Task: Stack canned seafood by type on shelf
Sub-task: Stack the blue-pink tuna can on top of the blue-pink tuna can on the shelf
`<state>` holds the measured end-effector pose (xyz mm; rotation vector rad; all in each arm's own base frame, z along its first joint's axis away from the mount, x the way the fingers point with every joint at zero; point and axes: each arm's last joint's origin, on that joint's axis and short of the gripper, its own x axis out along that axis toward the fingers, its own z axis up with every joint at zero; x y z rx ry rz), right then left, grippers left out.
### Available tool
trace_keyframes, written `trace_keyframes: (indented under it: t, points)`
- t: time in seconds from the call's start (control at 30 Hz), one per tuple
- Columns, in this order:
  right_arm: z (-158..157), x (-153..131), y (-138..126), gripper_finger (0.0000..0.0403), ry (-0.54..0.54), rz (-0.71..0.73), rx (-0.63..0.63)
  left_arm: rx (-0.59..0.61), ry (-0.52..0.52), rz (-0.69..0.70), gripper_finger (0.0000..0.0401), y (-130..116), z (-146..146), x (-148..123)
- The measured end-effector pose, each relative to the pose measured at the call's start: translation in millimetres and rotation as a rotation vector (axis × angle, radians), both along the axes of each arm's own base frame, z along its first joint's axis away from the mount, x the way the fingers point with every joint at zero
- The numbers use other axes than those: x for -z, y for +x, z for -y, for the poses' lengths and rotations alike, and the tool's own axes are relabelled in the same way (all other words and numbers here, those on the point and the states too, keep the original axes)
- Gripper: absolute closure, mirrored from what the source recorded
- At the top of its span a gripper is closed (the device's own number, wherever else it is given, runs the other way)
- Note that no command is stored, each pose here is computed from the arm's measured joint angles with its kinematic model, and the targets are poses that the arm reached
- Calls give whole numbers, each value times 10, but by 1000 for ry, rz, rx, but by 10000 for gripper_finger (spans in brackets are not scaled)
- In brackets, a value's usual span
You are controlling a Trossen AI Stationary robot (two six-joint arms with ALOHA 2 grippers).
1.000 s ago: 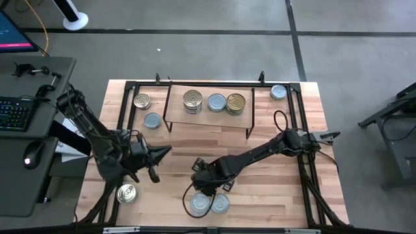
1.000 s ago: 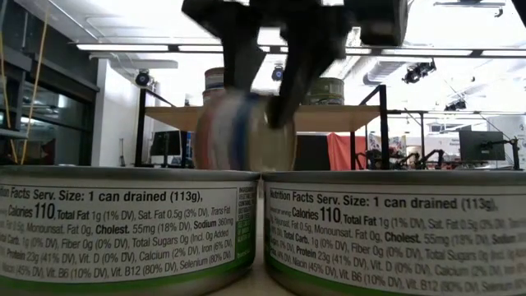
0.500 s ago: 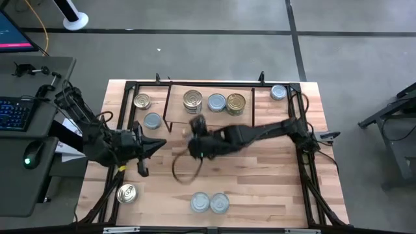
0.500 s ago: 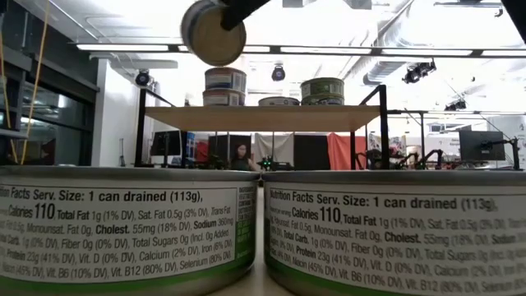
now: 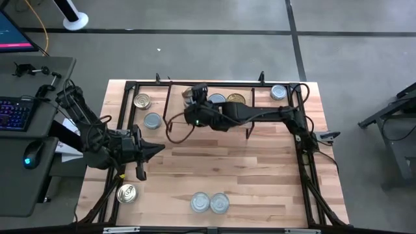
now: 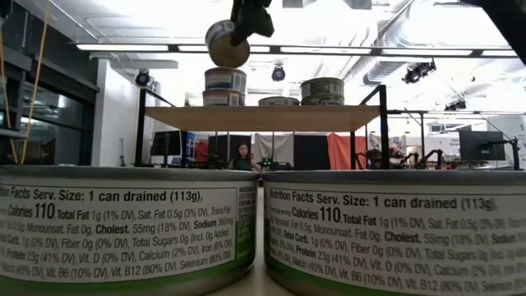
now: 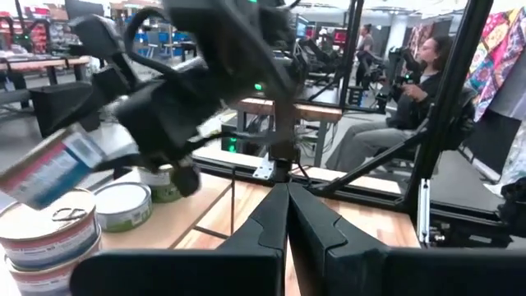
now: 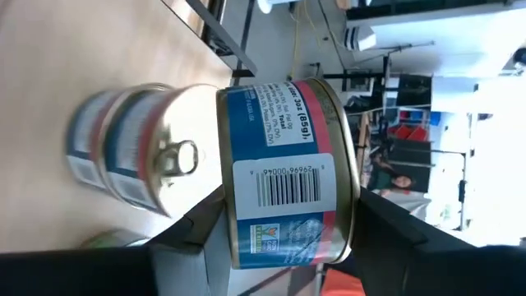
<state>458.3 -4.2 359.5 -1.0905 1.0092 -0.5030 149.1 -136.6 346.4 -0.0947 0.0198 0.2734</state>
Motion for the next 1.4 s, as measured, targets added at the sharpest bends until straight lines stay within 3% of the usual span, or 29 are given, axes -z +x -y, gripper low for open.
trace_keyframes:
  t: [0.5, 0.8, 1.03, 1.4]
  points:
    - [157, 256, 77, 199, 47, -11, -18, -2, -11, 4, 401, 1, 0, 0]
    - [147, 100, 33, 196, 210, 72, -43, -2, -10, 3, 401, 1, 0, 0]
    - [266, 39, -12, 195, 226, 68, -13, -11, 0, -6, 401, 12, -14, 11]
    - [226, 35, 24, 194, 360, 118, -98, -12, 2, -7, 401, 14, -16, 13]
